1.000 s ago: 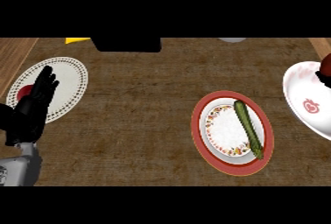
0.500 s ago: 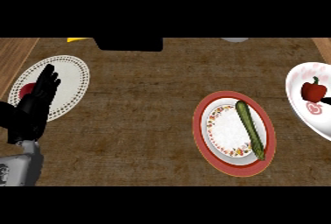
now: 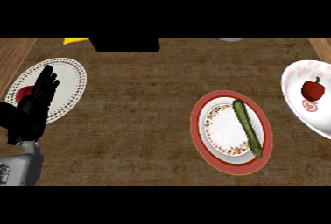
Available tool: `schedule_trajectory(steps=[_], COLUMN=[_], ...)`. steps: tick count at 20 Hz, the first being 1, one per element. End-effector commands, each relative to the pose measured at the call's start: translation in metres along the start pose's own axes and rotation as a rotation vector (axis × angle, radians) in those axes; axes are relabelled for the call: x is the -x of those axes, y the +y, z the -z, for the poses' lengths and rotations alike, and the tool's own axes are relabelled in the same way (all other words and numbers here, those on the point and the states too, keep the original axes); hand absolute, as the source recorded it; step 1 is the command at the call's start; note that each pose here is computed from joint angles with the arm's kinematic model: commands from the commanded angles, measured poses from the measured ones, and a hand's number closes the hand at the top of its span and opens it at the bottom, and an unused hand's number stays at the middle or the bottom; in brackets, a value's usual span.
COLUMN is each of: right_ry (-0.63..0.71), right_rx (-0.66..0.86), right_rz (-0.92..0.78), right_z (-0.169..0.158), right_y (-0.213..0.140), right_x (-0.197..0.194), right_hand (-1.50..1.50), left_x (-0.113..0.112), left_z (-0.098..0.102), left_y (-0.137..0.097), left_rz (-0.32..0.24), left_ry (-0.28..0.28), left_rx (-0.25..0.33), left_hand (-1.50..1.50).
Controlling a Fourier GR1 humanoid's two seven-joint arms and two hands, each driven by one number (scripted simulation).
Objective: Pick the bell pepper from the plate and place it in the bowl
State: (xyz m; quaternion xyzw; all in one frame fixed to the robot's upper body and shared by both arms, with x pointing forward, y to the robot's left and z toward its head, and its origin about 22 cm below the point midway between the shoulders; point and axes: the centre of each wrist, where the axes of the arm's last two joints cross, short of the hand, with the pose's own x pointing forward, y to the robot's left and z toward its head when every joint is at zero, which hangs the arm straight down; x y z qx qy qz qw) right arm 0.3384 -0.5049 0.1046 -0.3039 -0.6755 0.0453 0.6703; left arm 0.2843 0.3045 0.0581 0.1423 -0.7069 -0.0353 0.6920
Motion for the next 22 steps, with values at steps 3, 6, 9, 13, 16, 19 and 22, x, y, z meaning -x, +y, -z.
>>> schedule_trajectory(steps=[3,6,9,13,16,19,22], right_ry=[-0.036,0.028,0.022,0.010,0.006,-0.017,-0.074], right_rx=[0.099,0.098,0.086,0.066,-0.016,-0.005,-0.012], right_rz=[0.291,0.272,0.281,0.340,0.412,0.419,0.457], right_z=[-0.026,-0.054,-0.074,-0.102,-0.117,-0.123,-0.128], right_y=[-0.072,-0.100,-0.137,-0.162,-0.176,-0.177,-0.186], right_x=[0.018,0.041,0.041,0.054,0.058,0.062,0.060], right_hand=[-1.50,-1.50,-1.50,-1.50,-1.50,-1.50,-1.50], left_x=[0.000,0.012,-0.009,-0.001,0.000,0.008,0.008], left_z=[0.002,-0.006,-0.005,-0.006,-0.004,-0.015,-0.004], left_y=[-0.007,0.004,-0.010,0.016,0.003,-0.004,-0.007], left_rz=[-0.015,-0.010,-0.002,0.003,-0.017,-0.028,-0.022], left_ry=[-0.001,-0.006,-0.012,-0.004,-0.003,-0.003,-0.009], left_rx=[-0.001,0.001,-0.006,0.005,-0.011,-0.007,-0.015], left_hand=[0.00,0.00,0.00,0.00,0.00,0.00,0.00])
